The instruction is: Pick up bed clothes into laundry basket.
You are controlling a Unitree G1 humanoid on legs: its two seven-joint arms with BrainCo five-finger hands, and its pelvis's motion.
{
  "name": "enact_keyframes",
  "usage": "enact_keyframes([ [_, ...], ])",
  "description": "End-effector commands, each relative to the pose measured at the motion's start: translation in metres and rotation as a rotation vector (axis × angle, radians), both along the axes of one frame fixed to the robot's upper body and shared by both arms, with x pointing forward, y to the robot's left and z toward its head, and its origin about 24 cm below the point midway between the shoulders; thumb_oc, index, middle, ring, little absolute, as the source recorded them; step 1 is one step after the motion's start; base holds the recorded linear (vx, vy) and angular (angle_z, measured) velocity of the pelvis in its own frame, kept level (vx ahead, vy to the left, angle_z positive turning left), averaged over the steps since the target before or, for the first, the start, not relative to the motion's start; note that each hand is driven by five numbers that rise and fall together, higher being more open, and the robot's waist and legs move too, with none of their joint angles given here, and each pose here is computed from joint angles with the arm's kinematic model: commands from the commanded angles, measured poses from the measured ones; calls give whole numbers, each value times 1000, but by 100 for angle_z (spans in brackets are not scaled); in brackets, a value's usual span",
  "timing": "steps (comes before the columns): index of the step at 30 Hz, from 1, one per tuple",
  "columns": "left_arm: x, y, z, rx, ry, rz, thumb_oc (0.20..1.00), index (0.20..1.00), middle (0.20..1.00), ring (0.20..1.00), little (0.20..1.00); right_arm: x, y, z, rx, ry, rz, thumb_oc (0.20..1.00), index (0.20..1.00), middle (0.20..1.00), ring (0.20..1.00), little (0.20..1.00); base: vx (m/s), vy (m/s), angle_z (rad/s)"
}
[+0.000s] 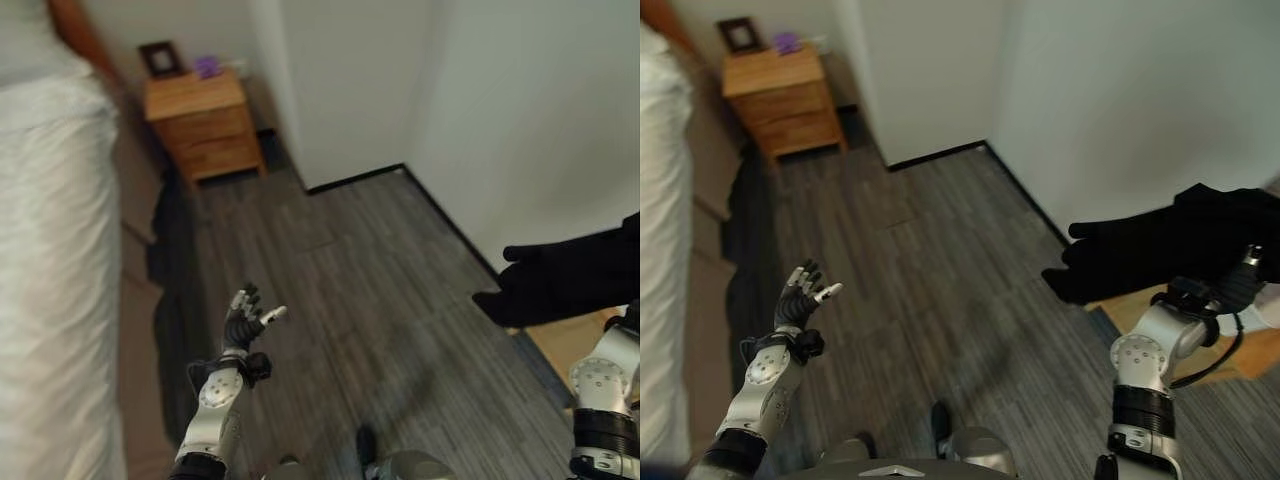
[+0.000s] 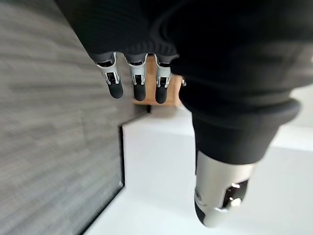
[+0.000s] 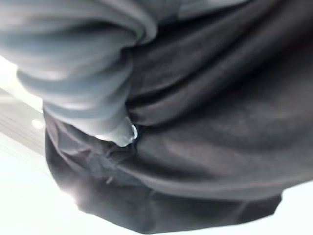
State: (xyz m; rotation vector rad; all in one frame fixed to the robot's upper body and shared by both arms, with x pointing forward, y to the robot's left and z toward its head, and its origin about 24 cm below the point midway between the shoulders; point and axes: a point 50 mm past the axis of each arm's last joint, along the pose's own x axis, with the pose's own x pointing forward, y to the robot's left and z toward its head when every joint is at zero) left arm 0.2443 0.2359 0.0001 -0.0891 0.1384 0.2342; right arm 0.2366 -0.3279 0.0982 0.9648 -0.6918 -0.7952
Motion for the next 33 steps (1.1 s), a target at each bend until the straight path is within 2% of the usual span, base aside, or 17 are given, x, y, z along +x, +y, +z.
enact_keyframes([
  [1, 20, 7, 31, 28, -151, 28, 1000, 1000, 1000, 1000, 1000, -13, -18, 28, -161, -43, -73, 200, 200, 200, 200, 200, 85, 124, -122],
  [8, 45, -3, 59, 37, -266, -3, 1000, 1000, 1000, 1000, 1000, -28, -25, 35, -186, -65, -133, 200, 200, 200, 200, 200, 35, 250, -96],
  [13, 55, -17, 77, 69, -325, -77, 1000, 1000, 1000, 1000, 1000, -8, -1, 28, -152, -48, -46, 200, 200, 200, 200, 200, -92, 339, -132],
  [21, 48, -19, 59, 13, -265, -54, 1000, 1000, 1000, 1000, 1000, -12, 3, 0, -143, 92, 13, 200, 200, 200, 200, 200, -36, 74, -94],
  [28, 47, -36, 50, -46, -242, -106, 1000, 1000, 1000, 1000, 1000, -19, -8, -6, -139, 130, -25, 200, 200, 200, 200, 200, 56, -9, -17],
  [33, 44, -30, 52, -60, -252, -93, 1000, 1000, 1000, 1000, 1000, -16, -5, -2, -178, 142, 12, 200, 200, 200, 200, 200, -5, -87, -14],
])
